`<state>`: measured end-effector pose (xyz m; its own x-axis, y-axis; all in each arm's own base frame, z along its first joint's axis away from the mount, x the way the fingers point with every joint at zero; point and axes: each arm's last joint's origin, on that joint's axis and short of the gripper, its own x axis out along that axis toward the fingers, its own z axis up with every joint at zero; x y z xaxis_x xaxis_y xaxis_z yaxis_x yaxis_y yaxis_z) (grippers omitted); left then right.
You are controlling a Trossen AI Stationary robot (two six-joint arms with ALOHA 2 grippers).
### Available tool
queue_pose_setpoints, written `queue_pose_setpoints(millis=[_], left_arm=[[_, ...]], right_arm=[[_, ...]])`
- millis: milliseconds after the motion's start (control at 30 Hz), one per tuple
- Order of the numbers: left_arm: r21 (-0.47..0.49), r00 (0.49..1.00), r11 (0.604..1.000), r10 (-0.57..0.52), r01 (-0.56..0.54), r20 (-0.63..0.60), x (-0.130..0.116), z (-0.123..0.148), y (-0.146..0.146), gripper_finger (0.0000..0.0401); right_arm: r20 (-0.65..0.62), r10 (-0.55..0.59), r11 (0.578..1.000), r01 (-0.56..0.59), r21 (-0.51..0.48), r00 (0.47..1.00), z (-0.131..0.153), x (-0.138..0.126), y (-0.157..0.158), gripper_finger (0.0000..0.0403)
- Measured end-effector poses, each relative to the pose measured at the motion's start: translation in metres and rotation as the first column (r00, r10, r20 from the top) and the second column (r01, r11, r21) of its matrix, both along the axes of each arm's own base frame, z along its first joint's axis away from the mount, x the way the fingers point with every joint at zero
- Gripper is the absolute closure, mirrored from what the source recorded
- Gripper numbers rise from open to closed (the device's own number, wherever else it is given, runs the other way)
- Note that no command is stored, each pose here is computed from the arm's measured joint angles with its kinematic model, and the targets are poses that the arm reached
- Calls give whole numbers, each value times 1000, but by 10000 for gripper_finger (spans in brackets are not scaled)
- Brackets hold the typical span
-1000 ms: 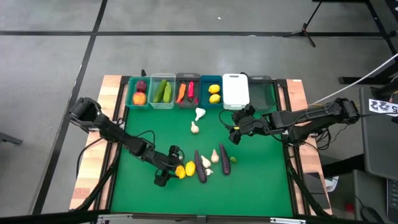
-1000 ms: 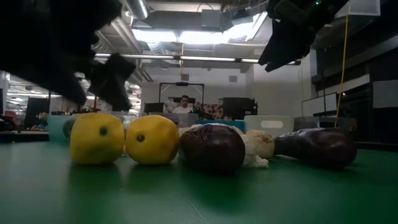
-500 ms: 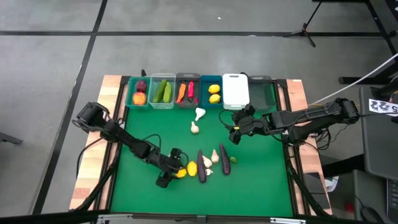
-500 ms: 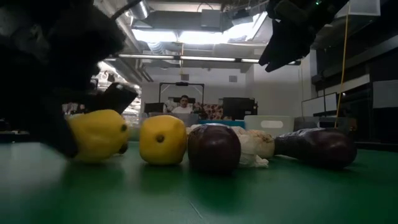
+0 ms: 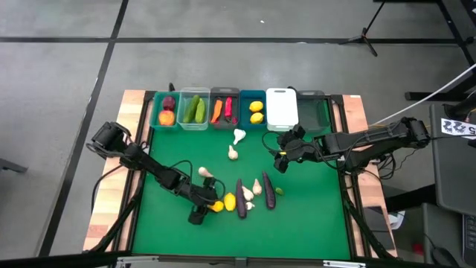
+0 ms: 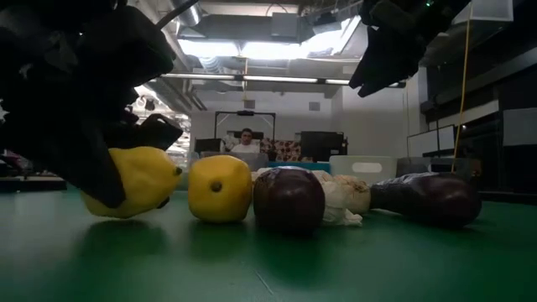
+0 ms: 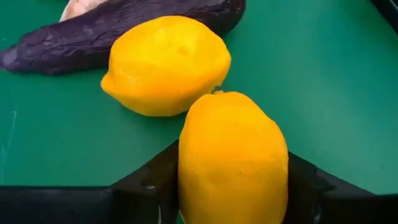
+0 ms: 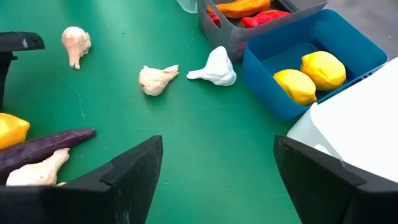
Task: Sort produce into baskets
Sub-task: Put the lemon into the blue bin
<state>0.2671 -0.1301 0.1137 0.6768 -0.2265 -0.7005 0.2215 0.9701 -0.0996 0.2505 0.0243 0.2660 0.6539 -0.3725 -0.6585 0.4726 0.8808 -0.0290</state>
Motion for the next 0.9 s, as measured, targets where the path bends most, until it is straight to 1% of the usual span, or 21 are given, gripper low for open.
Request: queue_pose_setpoints(millis=[100,167,300,467,533,567,633,700,767,900], left_arm=[[-40,999,998,50,-50,11,2,2,0,222],[-85,996,993,89,-87,30,4,5,-1,218],[-148,988,982,128,-115,83,15,25,-1,209],[-158,970,980,152,-123,189,23,56,12,211],[-141,950,975,200,-170,241,26,68,23,212],[-125,931,968,244,-217,271,28,73,29,211],[-88,876,933,358,-349,323,31,80,45,209],[-66,813,881,460,-469,358,36,84,63,207],[-71,767,838,526,-541,369,41,87,82,206],[-69,701,772,607,-632,374,48,89,117,205]], right_arm=[[0,0,1000,0,0,1000,0,0,0,98],[0,2,1000,-2,2,1000,0,0,0,98],[-5,28,999,-28,25,1000,0,0,1,98],[-9,43,999,-43,21,999,0,0,1,98],[-8,42,999,-42,21,999,0,0,1,98],[-8,43,999,-43,21,999,0,0,1,98],[-7,42,999,-42,21,999,0,1,1,98],[-6,42,999,-42,21,999,0,1,1,98],[-4,42,999,-42,21,999,0,1,1,98],[-4,42,999,-42,21,999,0,1,1,98]])
